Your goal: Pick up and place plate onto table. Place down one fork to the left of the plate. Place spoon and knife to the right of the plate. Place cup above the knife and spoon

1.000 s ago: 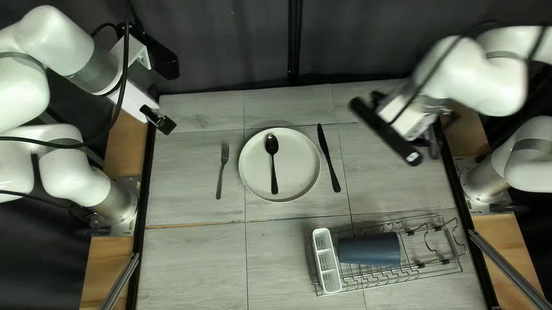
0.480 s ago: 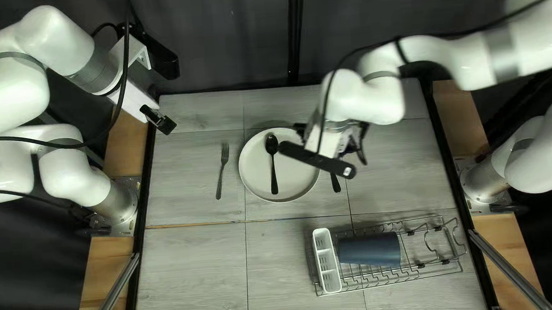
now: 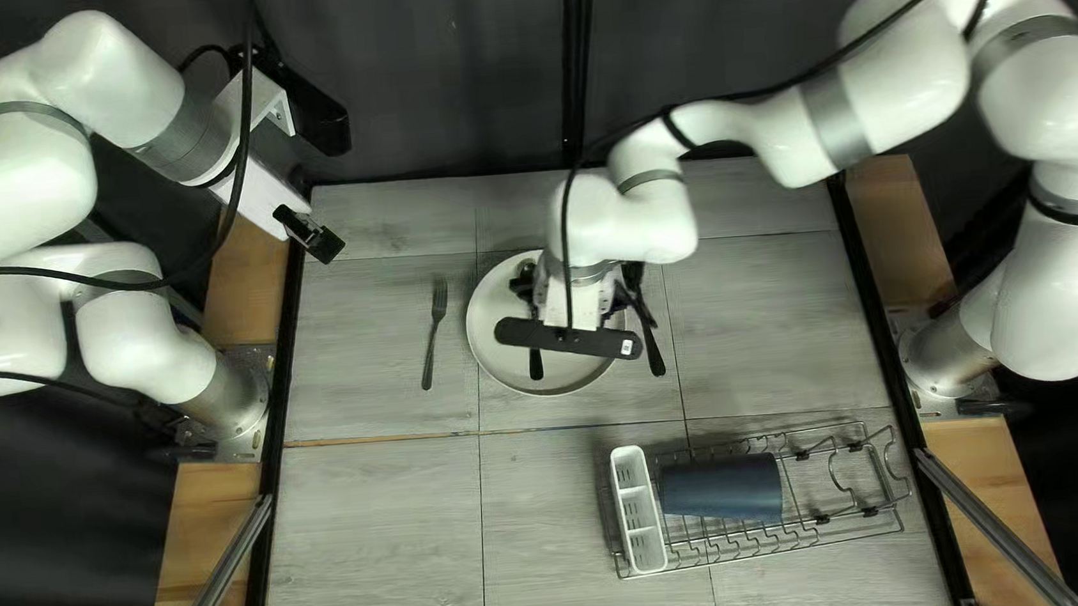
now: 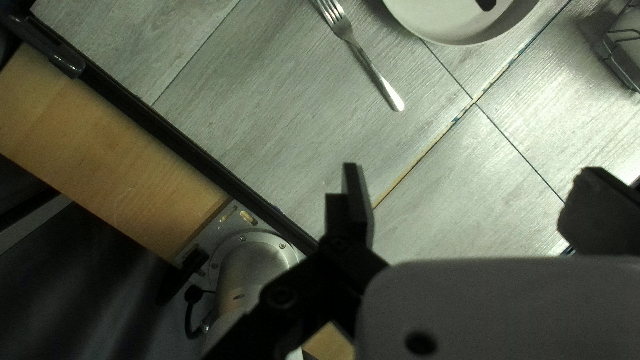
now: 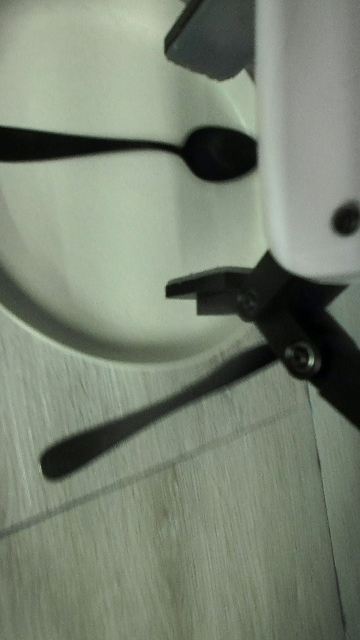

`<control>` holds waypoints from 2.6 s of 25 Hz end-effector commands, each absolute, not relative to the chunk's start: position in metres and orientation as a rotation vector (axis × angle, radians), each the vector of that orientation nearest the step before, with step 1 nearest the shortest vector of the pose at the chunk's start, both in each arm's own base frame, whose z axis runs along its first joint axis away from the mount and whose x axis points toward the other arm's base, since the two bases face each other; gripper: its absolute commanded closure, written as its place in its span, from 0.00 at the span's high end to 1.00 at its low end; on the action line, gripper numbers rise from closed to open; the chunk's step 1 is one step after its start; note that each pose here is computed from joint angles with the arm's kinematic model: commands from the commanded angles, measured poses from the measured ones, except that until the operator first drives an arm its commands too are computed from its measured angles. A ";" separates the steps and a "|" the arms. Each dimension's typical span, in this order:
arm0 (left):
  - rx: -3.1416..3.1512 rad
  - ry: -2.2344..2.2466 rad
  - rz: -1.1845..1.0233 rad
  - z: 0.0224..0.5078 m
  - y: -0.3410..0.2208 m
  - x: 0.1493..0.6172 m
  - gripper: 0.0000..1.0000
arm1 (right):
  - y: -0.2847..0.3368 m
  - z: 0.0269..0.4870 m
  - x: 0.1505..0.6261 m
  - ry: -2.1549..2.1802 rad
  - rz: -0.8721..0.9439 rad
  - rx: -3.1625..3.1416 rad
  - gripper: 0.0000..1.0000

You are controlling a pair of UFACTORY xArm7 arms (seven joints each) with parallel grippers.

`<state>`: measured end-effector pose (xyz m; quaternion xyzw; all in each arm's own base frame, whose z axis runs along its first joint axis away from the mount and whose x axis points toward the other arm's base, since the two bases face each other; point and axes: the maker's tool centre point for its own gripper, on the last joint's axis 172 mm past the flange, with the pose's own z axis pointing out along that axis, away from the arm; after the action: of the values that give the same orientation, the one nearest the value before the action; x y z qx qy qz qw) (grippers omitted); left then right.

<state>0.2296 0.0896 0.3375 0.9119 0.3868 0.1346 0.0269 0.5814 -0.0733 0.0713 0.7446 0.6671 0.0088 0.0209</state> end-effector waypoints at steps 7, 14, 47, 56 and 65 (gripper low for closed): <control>2.817 1.195 0.416 0.338 0.090 0.230 1.00 | -0.074 0.030 0.605 2.151 0.042 2.257 1.00; 2.817 1.195 0.416 0.338 0.090 0.230 1.00 | -0.082 0.012 0.608 2.175 0.028 2.244 1.00; 2.817 1.195 0.416 0.338 0.090 0.230 1.00 | -0.104 0.096 0.452 2.193 -0.042 2.216 0.00; 2.817 1.195 0.416 0.338 0.090 0.230 1.00 | -0.120 0.071 0.398 2.156 -0.048 2.261 0.00; 2.817 1.195 0.416 0.338 0.090 0.230 1.00 | -0.116 0.041 0.402 2.173 -0.034 2.252 0.00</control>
<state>0.2296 0.0896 0.3375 0.9119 0.3868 0.1346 0.0269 0.4027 -0.1140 0.0467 0.7219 0.6918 -0.0113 0.0060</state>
